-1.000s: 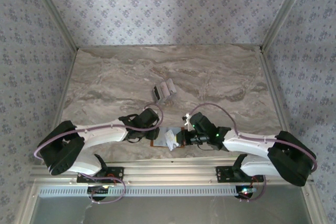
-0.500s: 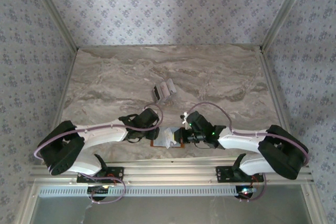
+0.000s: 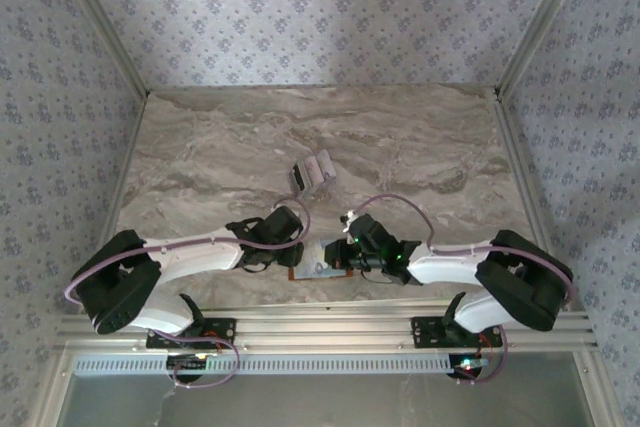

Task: Put the credit cards into the card holder
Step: Insert the credit card into the card slot.

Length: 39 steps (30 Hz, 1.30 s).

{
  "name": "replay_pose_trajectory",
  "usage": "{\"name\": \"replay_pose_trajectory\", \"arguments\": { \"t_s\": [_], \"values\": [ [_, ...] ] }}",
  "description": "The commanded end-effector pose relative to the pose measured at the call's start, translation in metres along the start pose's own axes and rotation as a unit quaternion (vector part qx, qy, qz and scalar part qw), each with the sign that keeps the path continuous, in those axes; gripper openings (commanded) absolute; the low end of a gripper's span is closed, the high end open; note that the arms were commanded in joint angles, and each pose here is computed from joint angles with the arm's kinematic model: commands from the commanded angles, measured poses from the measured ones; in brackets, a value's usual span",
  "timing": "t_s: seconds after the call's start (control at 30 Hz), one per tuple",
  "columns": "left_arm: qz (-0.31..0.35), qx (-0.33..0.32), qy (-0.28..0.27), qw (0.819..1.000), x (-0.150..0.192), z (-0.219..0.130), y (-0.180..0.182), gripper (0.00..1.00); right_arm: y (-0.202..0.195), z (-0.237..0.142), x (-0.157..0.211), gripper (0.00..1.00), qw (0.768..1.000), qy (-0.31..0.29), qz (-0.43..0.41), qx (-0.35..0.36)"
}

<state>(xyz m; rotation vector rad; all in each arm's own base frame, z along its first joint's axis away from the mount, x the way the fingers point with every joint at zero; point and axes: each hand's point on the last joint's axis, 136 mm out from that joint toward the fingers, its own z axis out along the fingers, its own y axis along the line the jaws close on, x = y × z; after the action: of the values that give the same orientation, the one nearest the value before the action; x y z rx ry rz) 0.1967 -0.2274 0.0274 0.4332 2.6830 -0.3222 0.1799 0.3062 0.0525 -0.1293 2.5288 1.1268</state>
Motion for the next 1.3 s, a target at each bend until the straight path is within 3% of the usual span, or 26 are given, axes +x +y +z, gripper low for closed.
{"name": "replay_pose_trajectory", "arguments": {
  "t_s": [0.0, 0.37, 0.63, 0.8, 1.03, 1.27],
  "values": [
    [-0.004, 0.011, 0.012, 1.0, 0.009, -0.002, -0.002, 0.47, 0.002, 0.004, -0.005, 0.0, 1.0, -0.025, 0.014, -0.002],
    [-0.009, 0.032, 0.012, 0.999, 0.007, -0.006, -0.009, 0.47, 0.0, 0.017, 0.007, 0.0, 1.0, -0.014, 0.002, 0.016],
    [-0.051, 0.082, -0.035, 0.995, -0.013, -0.045, -0.008, 0.49, -0.007, 0.013, 0.009, 0.0, 0.999, -0.011, -0.006, 0.039],
    [-0.082, 0.094, -0.055, 0.991, -0.007, -0.06, 0.003, 0.39, -0.009, 0.015, 0.012, 0.0, 0.999, -0.001, -0.013, 0.047],
    [-0.106, 0.098, -0.044, 0.988, 0.014, -0.05, 0.011, 0.14, -0.006, 0.023, 0.018, 0.0, 0.998, 0.021, -0.028, 0.051],
    [-0.118, 0.106, -0.03, 0.987, 0.02, -0.035, 0.008, 0.1, -0.006, 0.028, 0.022, 0.0, 0.998, 0.027, -0.034, 0.055]
  ]
}}
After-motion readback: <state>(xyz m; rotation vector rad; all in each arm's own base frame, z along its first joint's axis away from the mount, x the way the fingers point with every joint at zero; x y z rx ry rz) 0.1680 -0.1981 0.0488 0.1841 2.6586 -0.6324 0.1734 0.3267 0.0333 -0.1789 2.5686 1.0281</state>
